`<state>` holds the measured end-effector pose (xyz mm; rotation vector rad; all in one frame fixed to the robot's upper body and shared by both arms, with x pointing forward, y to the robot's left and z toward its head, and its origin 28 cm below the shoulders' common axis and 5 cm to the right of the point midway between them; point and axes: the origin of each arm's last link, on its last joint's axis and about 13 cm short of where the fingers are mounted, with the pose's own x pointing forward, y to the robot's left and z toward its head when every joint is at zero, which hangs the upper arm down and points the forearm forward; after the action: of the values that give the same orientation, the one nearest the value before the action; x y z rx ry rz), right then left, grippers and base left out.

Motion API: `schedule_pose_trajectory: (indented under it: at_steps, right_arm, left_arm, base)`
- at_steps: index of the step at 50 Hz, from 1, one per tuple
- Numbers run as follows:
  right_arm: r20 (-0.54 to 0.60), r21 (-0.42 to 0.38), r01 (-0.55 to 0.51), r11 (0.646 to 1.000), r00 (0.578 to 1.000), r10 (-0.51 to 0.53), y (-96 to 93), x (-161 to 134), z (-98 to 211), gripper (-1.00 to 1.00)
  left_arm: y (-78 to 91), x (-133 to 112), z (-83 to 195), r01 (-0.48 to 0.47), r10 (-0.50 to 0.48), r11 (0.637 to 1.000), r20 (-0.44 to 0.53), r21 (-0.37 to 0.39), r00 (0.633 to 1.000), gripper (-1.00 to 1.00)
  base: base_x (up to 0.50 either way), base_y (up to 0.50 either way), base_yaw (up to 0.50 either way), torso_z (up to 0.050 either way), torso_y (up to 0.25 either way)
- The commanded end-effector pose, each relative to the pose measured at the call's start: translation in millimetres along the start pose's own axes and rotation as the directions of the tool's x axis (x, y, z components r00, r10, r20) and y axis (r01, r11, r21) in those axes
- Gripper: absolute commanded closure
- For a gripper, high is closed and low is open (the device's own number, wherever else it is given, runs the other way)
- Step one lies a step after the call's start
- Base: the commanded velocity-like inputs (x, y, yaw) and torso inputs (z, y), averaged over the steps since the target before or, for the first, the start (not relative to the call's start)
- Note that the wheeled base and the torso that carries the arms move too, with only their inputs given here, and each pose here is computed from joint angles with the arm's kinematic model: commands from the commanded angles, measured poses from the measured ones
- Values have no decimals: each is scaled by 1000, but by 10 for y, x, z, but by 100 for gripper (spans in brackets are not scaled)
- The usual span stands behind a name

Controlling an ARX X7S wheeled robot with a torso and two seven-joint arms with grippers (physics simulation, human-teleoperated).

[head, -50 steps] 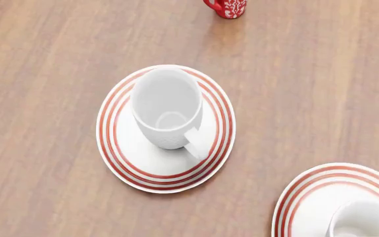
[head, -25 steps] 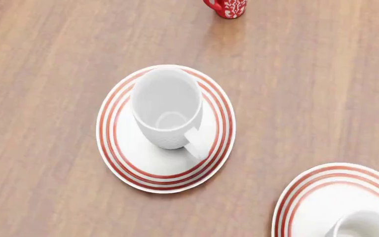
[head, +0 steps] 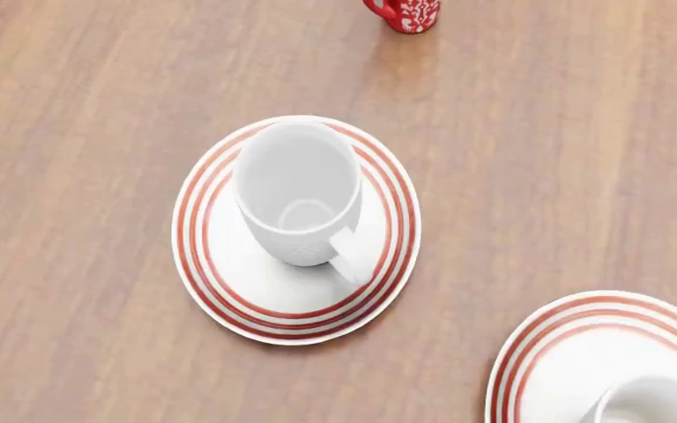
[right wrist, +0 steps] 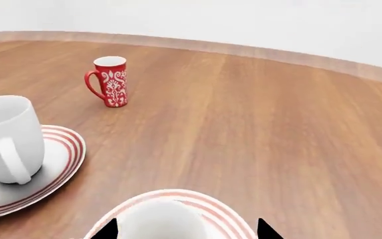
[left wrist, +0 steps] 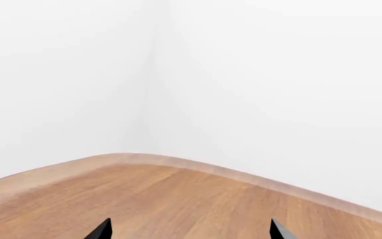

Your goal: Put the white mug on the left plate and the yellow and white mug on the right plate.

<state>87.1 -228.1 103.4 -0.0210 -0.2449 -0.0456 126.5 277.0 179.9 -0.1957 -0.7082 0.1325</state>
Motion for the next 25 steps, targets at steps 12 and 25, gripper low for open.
schedule_pose_trajectory:
  at_steps: [12,25]
  right_arm:
    - [216,76,2,997,976,-18,104,835,325,-100]
    - [308,121,73,990,945,-107,115,1505,259,-100]
  left_arm:
    - [-2,13,-4,-4,4,1000,2,-4,1000,-100]
    - [-20,-5,-27,5,-5,1000,-8,-6,1000,-100]
  base:
    - [0,0,0,0,0]
    - [0,0,0,0,0]
